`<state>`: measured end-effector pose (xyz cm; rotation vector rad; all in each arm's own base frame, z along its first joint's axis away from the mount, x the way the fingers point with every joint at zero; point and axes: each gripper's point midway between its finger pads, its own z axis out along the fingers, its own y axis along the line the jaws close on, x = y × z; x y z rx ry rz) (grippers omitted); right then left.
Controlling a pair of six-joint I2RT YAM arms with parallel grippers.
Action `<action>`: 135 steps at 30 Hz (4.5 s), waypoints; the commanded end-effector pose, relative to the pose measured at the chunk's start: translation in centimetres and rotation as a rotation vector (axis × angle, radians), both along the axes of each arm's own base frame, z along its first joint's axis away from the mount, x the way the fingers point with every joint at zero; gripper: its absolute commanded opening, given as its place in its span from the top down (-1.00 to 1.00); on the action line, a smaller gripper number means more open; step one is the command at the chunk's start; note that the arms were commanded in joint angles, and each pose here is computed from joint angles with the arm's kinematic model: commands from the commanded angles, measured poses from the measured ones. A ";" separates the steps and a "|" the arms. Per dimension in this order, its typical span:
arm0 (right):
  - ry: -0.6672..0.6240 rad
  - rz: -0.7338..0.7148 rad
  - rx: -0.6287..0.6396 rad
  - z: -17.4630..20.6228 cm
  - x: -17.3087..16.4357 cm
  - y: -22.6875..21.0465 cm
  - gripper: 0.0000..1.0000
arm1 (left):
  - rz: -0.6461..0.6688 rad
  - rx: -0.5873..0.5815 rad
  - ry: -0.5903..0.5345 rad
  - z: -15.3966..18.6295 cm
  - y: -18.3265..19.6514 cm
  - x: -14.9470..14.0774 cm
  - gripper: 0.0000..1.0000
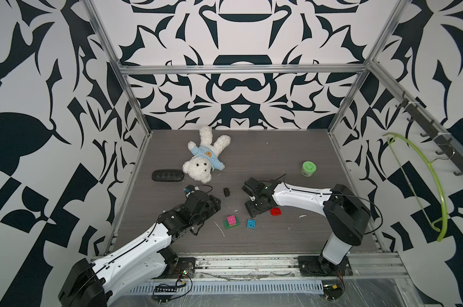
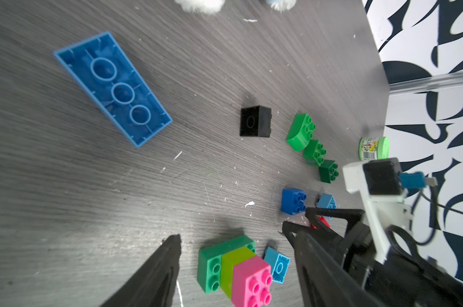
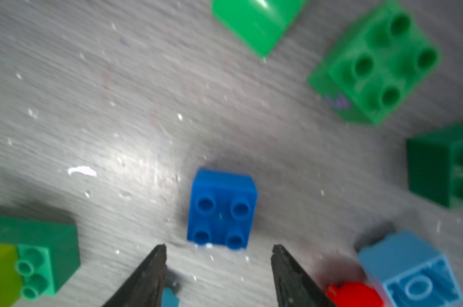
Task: Assemble the number 1 with lego
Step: Pick up the lego brick from the center of the board, then assemble the lego brick with the lego brick.
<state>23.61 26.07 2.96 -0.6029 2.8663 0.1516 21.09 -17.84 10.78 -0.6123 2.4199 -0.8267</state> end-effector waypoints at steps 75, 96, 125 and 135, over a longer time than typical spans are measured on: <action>-0.114 1.455 0.091 6.7 -6.2 10.8 0.83 | 0.213 -0.047 0.072 -4.6 5.4 -1.9 -0.47; -0.009 1.468 0.086 5.3 -7.3 10.4 0.78 | 0.212 -0.047 0.079 -4.9 5.3 -2.0 -0.47; -0.239 1.289 0.298 13.8 -7.2 12.5 -0.37 | 0.099 -0.053 0.071 -3.3 4.3 -2.8 -0.57; -0.128 0.153 0.308 14.7 -2.6 8.4 0.43 | -0.159 -0.164 0.085 -1.6 0.6 -5.0 -0.79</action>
